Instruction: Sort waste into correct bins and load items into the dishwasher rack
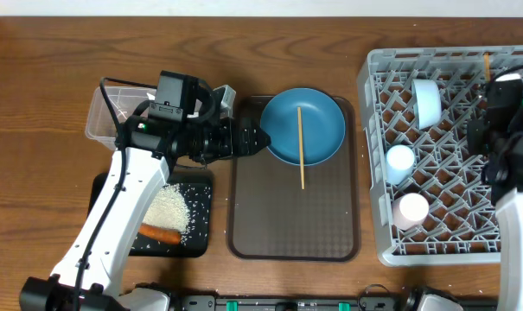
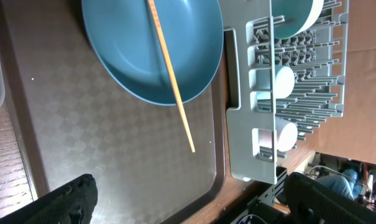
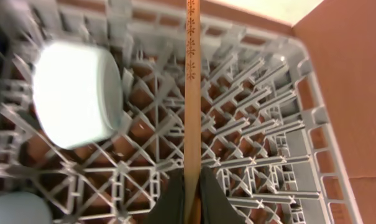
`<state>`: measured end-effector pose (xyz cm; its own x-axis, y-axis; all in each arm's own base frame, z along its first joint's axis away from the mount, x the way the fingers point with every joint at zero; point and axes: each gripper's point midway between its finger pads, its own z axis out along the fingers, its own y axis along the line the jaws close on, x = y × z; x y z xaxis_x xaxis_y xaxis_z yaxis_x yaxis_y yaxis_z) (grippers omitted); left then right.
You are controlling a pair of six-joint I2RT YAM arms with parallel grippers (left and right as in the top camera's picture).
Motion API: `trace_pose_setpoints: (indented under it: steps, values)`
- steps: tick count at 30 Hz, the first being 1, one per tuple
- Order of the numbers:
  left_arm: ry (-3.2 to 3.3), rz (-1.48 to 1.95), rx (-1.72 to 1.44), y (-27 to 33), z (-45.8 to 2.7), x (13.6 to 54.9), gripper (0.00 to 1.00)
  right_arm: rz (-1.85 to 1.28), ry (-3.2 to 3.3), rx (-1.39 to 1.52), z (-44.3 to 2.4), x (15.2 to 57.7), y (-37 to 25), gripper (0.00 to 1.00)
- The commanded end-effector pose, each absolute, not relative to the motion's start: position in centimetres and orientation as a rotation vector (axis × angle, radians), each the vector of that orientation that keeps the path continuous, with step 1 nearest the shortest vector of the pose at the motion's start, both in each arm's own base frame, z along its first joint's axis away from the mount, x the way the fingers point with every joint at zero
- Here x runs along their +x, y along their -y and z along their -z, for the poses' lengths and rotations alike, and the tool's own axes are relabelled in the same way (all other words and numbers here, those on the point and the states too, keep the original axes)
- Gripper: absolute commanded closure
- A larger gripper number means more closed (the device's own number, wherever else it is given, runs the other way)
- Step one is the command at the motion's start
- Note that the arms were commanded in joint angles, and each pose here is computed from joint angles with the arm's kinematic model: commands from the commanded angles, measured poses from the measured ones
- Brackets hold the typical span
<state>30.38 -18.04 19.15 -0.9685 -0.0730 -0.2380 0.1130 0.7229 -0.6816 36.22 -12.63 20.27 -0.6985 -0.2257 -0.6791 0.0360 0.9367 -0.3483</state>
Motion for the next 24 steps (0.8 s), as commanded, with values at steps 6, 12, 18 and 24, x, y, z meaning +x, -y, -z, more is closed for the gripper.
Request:
trace_pose_setpoints:
  steps: [6,12,18,24]
  values:
    - [-2.663,1.069,0.044,17.9,-19.6,30.5,0.02,0.386,-2.428,-0.255,-14.6,38.0,13.0,0.99]
    - [-2.663,1.069,0.044,17.9,-19.6,30.5,0.02,0.390,-2.417,-0.254,-13.8,39.0,13.4,0.99]
    - [-2.663,1.069,0.044,17.9,-19.6,30.5,0.02,0.402,-2.392,-0.252,-14.2,39.5,13.5,0.98]
    - [-2.664,1.069,0.044,17.9,-19.6,30.5,0.02,0.398,-2.395,-0.245,-14.1,39.5,13.6,0.72]
